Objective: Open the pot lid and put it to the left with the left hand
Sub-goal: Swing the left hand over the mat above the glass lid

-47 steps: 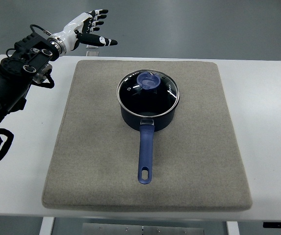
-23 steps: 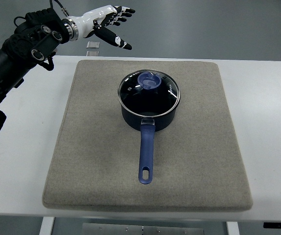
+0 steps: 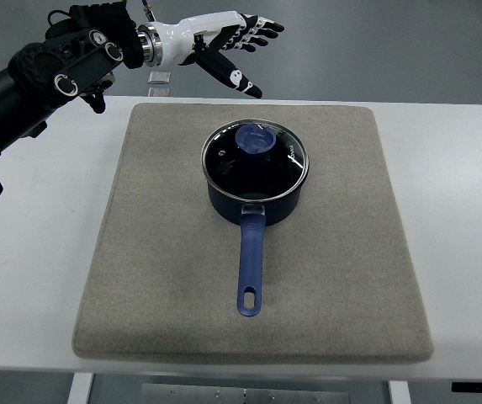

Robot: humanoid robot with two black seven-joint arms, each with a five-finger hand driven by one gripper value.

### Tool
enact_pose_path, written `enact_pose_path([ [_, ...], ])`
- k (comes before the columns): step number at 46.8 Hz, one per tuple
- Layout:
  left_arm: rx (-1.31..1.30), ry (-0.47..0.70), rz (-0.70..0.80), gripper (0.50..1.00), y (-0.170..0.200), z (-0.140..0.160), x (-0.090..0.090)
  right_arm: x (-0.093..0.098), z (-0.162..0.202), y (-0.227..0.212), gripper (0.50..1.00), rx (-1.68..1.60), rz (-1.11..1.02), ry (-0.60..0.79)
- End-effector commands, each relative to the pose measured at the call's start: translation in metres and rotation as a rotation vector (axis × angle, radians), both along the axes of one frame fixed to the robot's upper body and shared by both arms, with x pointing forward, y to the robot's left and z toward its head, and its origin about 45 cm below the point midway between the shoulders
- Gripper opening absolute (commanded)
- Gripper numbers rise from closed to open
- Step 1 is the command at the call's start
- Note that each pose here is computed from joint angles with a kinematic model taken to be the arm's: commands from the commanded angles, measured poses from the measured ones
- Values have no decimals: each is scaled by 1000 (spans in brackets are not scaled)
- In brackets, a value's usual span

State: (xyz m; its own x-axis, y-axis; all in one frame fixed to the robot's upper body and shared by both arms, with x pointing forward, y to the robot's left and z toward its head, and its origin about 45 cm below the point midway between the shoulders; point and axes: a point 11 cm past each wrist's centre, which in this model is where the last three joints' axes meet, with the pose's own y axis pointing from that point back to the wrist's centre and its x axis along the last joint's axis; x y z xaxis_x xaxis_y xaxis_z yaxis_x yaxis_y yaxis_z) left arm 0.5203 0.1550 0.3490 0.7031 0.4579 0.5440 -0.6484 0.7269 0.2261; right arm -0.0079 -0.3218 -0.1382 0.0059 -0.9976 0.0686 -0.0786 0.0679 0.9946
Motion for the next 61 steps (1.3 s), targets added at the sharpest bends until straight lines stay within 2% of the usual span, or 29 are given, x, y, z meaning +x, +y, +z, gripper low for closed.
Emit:
enact_pose_path([
  [1,-21,27,-14,984,2,3,-2,0,0,0,917,-1,0,0],
  [21,-52,-13,18,986,1,10,2,0,0,0,917,-1,0,0],
  [49,-45,-23,33,986,0,4,3,0,0,0,917,-1,0,1],
  [61,14,-54,9,988,0,20,4,0,0,0,917,-1,0,0],
])
